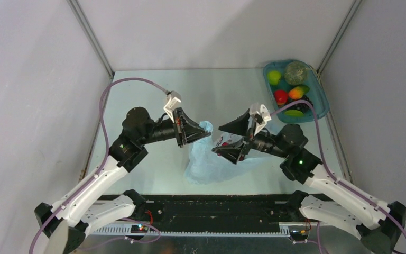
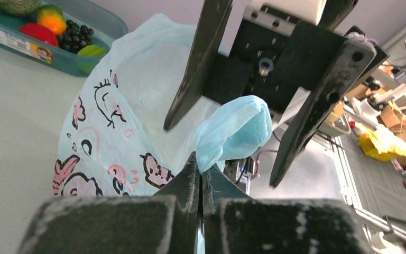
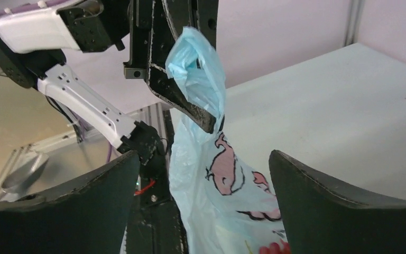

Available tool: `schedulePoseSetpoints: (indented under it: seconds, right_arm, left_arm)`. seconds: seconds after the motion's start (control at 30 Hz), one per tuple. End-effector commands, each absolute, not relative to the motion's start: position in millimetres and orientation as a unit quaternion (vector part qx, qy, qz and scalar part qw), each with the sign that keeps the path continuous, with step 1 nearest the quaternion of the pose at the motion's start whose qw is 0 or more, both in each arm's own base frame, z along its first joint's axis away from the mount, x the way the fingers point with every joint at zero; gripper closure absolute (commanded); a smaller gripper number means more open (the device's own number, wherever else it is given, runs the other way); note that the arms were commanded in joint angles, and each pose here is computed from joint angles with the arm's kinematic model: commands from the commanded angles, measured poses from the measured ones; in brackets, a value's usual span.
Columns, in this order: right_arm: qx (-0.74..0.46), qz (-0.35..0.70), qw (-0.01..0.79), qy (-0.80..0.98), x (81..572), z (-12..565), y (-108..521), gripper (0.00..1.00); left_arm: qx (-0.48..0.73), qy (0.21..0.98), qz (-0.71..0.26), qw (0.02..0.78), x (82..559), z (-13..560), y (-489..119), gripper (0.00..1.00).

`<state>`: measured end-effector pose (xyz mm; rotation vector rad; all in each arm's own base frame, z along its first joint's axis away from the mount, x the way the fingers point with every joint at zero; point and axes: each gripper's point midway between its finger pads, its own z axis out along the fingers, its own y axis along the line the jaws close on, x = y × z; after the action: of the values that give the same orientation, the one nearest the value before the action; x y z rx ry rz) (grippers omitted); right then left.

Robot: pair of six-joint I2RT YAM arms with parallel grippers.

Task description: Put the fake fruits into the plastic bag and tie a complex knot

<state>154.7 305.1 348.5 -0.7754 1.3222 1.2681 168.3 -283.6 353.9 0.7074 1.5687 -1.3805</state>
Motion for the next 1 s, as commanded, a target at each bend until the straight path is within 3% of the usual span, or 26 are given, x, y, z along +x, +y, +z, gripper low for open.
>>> schedulePoseSetpoints:
  seconds: [0.0, 0.4, 0.73, 0.97]
  right_arm:
    - [-0.388, 0.506, 0.551, 0.539, 137.5, 360.1, 289.0, 0.01]
    - [-0.51, 0.487, 0.583, 0.403, 108.1, 404.3, 295.6, 0.05]
    - [-0.548, 0.502, 0.539, 0.396, 101.2, 394.2, 327.9, 0.21]
    - [-0.55, 0.51, 0.517, 0.412, 100.4, 383.6, 332.6, 0.39]
  left_arm:
    - [0.36, 0.612, -0.558, 0.429, 148.9, 354.0, -283.7, 1.0]
    - [0.468, 0.58, -0.58, 0.328, 106.6, 330.1, -278.5, 1.0]
    - [0.48, 0.57, -0.587, 0.314, 99.2, 326.0, -276.9, 1.0]
    - [0.479, 0.564, -0.593, 0.318, 98.2, 328.4, -277.6, 1.0]
